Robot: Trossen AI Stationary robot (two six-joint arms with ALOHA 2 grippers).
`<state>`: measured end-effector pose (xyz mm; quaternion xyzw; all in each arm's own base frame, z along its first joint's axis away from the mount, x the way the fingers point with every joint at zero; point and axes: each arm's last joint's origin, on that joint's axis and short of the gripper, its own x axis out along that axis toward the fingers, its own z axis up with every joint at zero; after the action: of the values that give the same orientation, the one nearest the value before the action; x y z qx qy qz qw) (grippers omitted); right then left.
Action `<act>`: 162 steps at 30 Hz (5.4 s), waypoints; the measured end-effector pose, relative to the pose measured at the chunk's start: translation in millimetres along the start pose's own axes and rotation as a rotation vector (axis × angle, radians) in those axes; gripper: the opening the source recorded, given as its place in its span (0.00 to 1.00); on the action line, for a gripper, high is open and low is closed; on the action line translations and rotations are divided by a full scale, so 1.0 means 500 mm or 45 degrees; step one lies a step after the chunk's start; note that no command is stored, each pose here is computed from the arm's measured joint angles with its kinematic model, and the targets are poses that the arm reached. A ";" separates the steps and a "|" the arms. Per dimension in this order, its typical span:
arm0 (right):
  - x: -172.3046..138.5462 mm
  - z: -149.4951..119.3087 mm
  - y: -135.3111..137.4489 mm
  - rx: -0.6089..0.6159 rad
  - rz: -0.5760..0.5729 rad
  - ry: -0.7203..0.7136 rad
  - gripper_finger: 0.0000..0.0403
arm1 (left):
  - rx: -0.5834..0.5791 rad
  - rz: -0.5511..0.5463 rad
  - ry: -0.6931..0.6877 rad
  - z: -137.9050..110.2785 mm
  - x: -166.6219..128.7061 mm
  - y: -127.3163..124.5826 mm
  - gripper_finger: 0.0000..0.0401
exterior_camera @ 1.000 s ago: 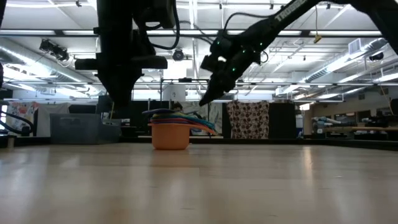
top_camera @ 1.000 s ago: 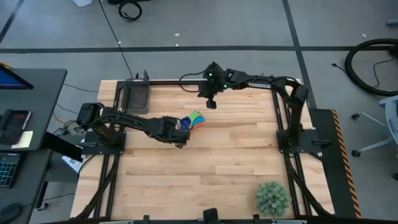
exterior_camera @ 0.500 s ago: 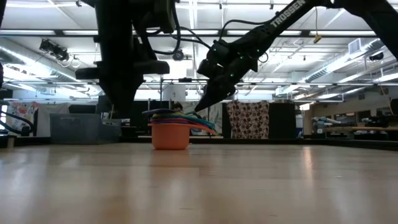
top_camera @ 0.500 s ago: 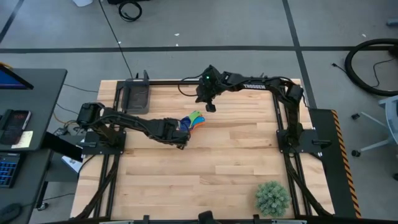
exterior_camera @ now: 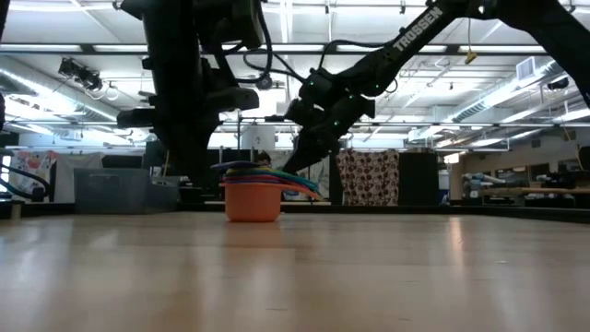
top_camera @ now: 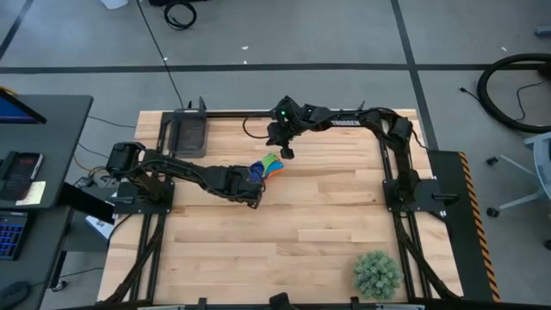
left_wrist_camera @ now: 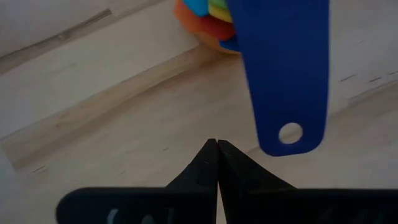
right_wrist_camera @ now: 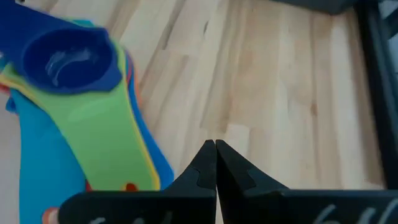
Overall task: Nest measuring cups in basket
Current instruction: Stack the violet measuring cup on top of the green measuring cup
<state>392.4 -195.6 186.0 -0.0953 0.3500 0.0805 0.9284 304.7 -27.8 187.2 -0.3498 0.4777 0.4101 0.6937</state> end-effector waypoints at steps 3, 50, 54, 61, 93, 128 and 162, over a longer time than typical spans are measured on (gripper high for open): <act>0.010 -0.008 0.001 0.009 0.021 0.012 0.00 | -0.005 -0.015 -0.005 0.001 0.000 -0.002 0.02; 0.071 0.015 0.115 0.047 0.324 0.100 0.00 | 0.174 -0.173 -0.134 0.081 0.015 -0.007 0.02; 0.073 0.017 0.122 0.043 0.336 0.106 0.00 | 0.192 -0.171 -0.145 0.085 0.016 -0.006 0.02; 0.072 0.016 0.124 0.050 0.348 0.119 0.00 | 0.201 -0.202 -0.090 0.083 0.016 -0.007 0.02; 0.085 0.037 0.168 0.012 0.434 0.092 0.00 | 0.260 -0.270 -0.163 0.091 0.013 -0.019 0.02; 0.076 0.023 0.147 0.047 0.429 0.115 0.00 | 0.273 0.005 0.048 0.070 -0.054 0.050 0.02; 0.080 0.027 0.159 0.039 0.453 0.115 0.00 | 0.388 0.001 0.060 0.069 0.022 0.013 0.02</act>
<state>413.1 -112.3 159.7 -0.0214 0.4039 0.2339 0.8841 314.2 7.9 186.5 -0.2497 0.5507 0.3247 0.7272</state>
